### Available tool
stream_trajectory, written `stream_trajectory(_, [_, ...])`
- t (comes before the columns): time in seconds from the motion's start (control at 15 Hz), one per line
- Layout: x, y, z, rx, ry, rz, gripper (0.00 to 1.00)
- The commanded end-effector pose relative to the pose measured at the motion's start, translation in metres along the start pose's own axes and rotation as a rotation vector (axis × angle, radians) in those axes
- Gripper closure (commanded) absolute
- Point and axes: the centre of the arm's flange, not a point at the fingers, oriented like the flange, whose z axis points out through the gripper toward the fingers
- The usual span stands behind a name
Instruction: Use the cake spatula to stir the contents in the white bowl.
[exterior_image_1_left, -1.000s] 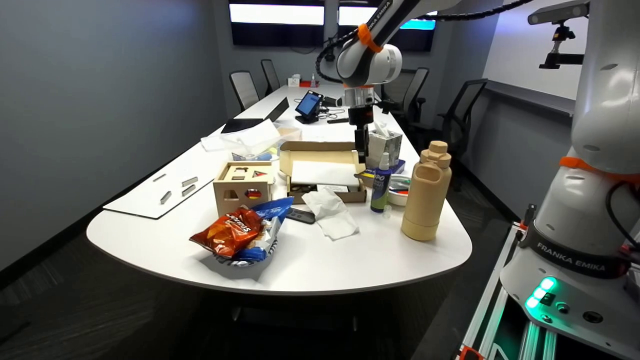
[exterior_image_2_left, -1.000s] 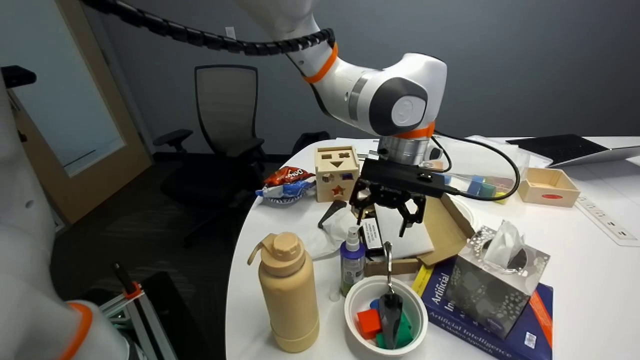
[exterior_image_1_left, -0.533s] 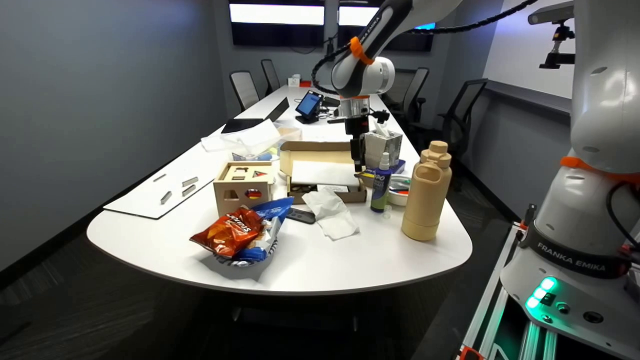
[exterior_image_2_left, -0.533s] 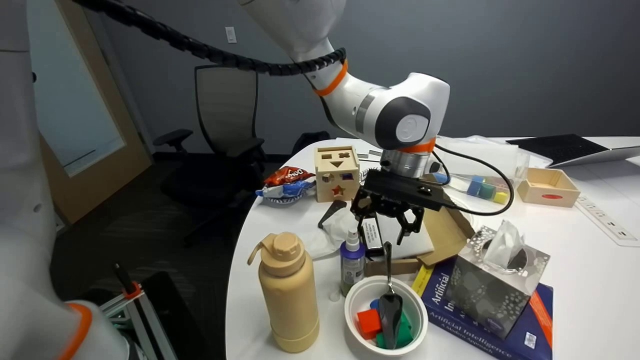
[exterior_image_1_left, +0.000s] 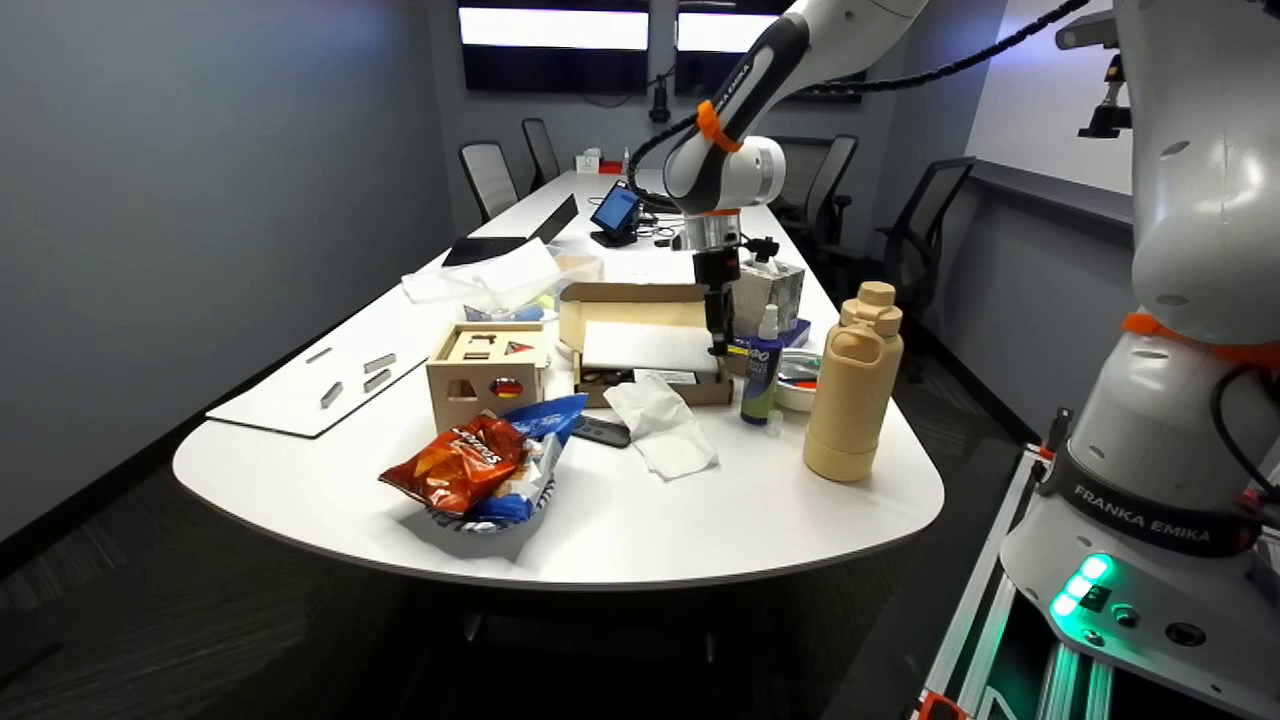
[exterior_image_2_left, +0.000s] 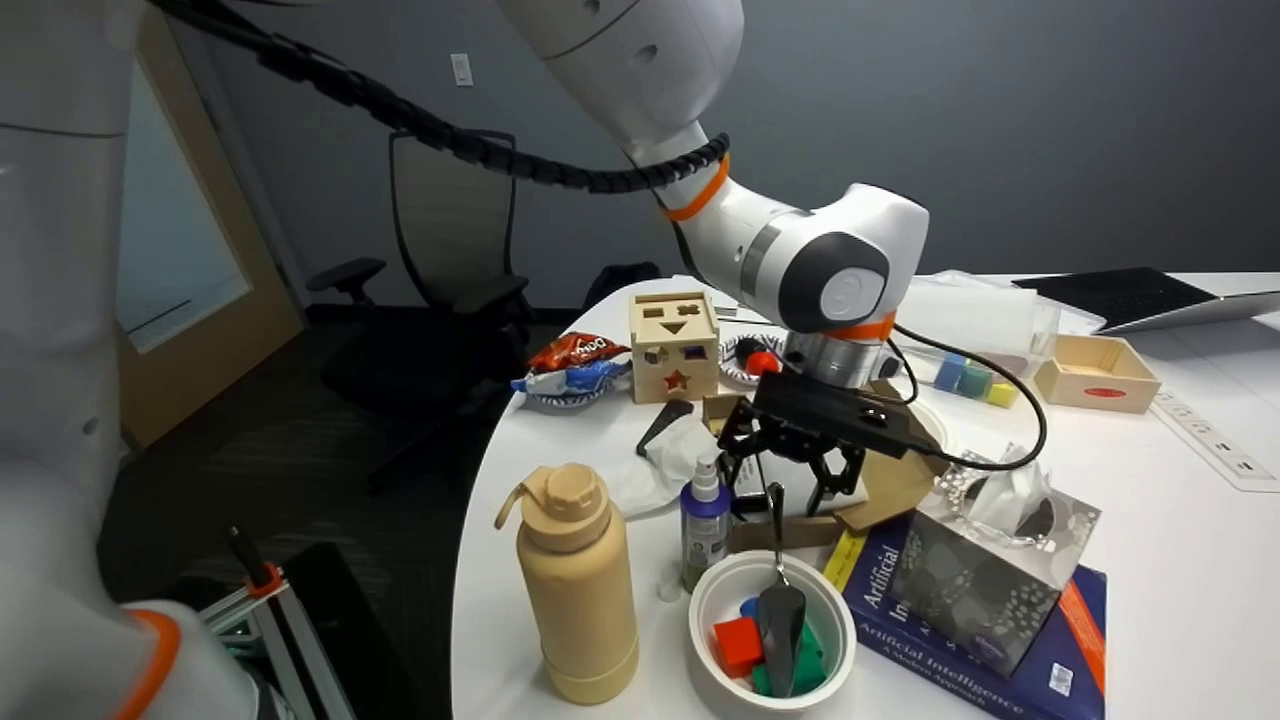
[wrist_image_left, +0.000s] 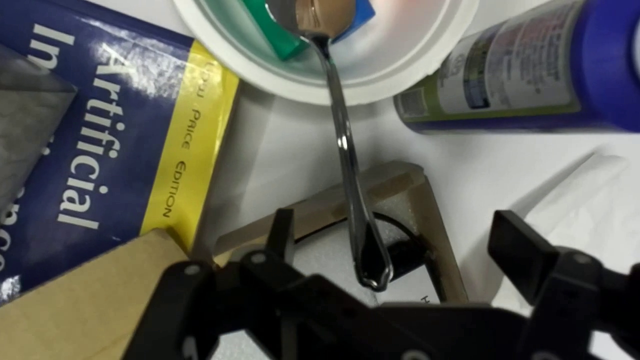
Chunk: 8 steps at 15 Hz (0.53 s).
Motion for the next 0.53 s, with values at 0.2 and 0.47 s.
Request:
stream_trajectory(0.2, [0.012,0.015,0.011,0.057,-0.005,-0.027,0.00])
stream_trajectory(0.47, [0.015,0.017,0.017,0.077,-0.013,-0.033,0.00])
